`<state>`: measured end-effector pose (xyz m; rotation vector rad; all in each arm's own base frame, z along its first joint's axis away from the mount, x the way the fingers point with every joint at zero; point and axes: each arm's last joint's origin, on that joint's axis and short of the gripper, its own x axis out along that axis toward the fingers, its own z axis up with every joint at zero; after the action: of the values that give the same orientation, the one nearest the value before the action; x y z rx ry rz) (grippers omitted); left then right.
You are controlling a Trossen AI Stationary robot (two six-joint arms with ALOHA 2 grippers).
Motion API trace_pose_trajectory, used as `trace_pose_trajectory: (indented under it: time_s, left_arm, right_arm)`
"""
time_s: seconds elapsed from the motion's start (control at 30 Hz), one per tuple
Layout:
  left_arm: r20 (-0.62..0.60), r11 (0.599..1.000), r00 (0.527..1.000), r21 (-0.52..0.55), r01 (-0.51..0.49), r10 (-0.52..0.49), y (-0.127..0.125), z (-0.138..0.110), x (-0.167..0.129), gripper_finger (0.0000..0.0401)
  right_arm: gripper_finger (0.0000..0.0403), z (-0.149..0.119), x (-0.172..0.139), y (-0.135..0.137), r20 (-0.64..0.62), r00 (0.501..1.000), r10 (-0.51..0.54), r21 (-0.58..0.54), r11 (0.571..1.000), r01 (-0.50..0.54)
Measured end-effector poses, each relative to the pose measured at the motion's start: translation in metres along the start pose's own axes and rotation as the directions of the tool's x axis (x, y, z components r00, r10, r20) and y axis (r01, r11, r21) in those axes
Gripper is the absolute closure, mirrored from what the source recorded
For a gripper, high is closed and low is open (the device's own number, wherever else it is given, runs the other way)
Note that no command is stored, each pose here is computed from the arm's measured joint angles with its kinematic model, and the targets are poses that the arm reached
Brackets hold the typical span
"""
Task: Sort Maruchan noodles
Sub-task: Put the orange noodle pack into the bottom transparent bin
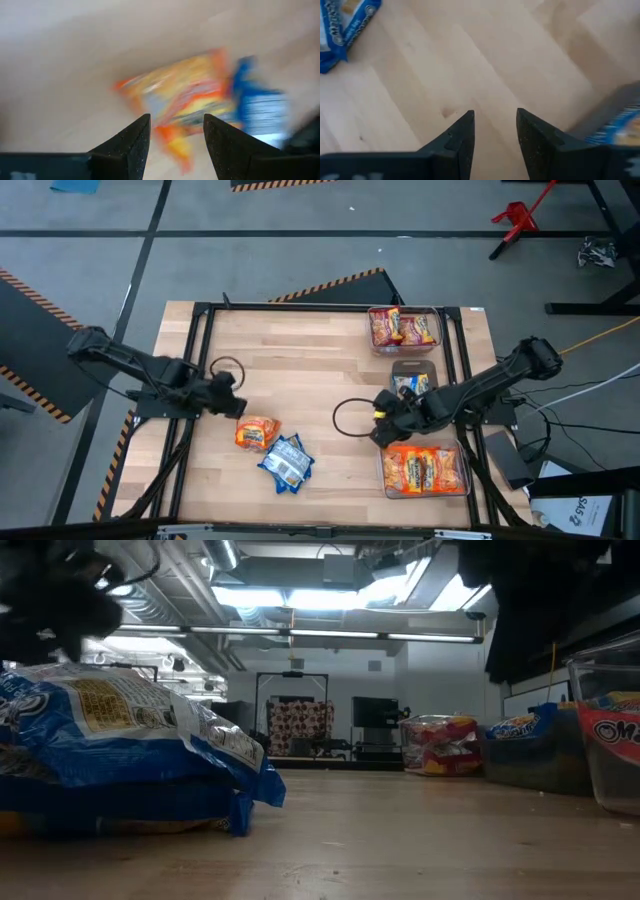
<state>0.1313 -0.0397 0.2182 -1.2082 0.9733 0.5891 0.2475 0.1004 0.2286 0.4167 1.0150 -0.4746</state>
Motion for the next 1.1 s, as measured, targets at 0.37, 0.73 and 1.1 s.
trace_pose_trajectory:
  time_s: [0.37, 0.73, 1.1]
  left_arm:
    - [0.057, 0.989, 0.996, -0.134, -0.055, 0.063, 0.006, -0.025, 0.005, 0.0224]
    - [0.085, 0.967, 0.994, -0.252, -0.04, 0.063, 0.0, -0.049, 0.019, 0.0224]
    - [0.085, 0.944, 0.996, -0.322, 0.067, -0.041, 0.001, -0.064, 0.054, 0.0224]
  right_arm:
    - [0.0211, -0.015, 0.026, -0.001, 0.018, 0.993, 0.117, 0.034, 0.992, -0.118]
    - [0.0191, -0.012, 0.025, 0.0, 0.066, 0.992, 0.109, 0.04, 0.993, -0.112]
    - [0.0191, -0.012, 0.025, 0.0, 0.079, 0.991, 0.109, 0.032, 0.993, -0.112]
